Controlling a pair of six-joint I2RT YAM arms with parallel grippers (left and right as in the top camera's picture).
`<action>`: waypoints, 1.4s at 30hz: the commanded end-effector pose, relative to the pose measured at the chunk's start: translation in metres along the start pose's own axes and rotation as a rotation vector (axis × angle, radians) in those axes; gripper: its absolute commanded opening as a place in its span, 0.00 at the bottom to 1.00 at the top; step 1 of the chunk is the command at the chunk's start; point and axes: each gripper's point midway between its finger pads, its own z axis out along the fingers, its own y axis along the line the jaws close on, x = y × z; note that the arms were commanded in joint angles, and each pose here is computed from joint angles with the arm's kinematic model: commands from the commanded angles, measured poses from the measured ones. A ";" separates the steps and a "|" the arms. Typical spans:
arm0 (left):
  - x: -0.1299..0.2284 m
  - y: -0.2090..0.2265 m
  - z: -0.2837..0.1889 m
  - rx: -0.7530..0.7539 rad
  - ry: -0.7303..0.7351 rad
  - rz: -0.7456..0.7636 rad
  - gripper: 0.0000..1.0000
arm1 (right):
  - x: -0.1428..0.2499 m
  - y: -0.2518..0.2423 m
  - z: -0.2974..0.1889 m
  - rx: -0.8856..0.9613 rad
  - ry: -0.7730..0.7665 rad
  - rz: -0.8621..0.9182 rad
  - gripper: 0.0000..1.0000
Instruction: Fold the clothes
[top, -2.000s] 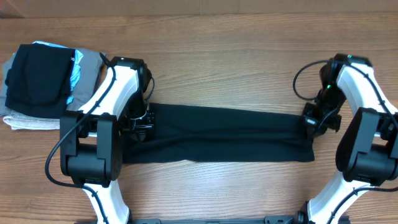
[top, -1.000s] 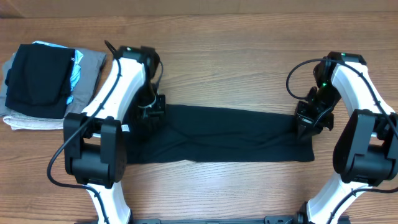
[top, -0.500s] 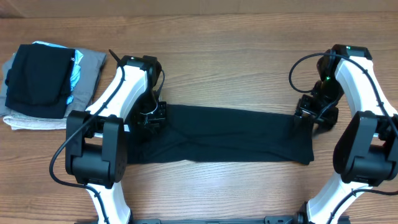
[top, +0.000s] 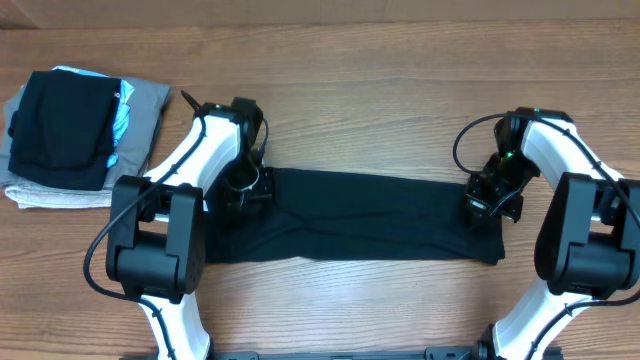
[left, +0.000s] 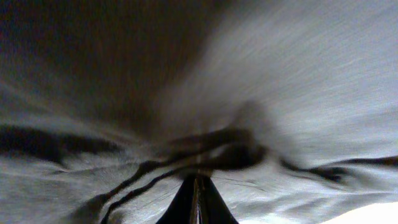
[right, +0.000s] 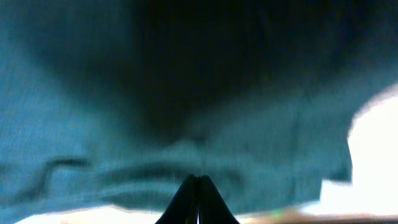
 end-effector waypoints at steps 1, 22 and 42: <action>0.017 0.016 0.016 -0.068 0.048 -0.013 0.04 | -0.002 -0.001 0.003 -0.003 -0.033 0.010 0.04; 0.009 0.021 -0.093 -0.126 -0.180 -0.106 0.04 | -0.008 0.014 -0.075 -0.037 -0.165 -0.076 0.24; -0.032 0.041 -0.008 -0.160 -0.336 -0.078 0.04 | -0.034 -0.013 -0.082 0.118 -0.292 0.026 0.47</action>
